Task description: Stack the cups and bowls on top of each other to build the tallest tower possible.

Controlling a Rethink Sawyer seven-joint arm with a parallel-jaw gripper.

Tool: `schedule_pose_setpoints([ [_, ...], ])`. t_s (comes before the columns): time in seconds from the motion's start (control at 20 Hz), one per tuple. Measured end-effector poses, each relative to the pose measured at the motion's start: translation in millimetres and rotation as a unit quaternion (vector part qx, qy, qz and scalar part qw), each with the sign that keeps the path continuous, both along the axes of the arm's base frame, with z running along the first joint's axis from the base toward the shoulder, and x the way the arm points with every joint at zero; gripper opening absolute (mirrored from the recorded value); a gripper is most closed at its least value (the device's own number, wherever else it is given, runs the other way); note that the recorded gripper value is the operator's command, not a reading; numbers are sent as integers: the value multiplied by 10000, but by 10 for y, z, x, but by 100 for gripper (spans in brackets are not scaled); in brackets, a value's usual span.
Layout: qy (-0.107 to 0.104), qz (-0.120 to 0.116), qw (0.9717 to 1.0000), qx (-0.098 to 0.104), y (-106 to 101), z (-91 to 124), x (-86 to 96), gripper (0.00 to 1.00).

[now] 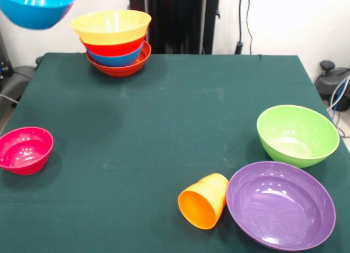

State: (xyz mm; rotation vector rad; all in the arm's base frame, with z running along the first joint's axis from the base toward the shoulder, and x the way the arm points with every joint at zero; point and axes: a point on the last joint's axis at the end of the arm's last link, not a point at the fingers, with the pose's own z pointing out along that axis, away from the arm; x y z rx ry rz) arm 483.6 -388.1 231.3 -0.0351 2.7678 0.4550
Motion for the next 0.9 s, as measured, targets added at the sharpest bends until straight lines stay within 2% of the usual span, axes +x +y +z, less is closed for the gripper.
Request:
schedule_pose_setpoints([
  [0.1,24,-45,9999,141,30,88,-7,0],
  [0.15,-24,-175,9993,332,79,233,-33,0],
  [0.35,-178,-517,9966,612,181,441,-107,0],
  [0.55,-354,-1100,9903,766,350,504,-196,0],
  [0.7,-413,-1429,9858,779,487,451,-253,0],
  [0.75,-400,-1591,9831,815,571,403,-284,0],
  [0.9,-336,-1767,9798,880,676,320,-346,0],
])
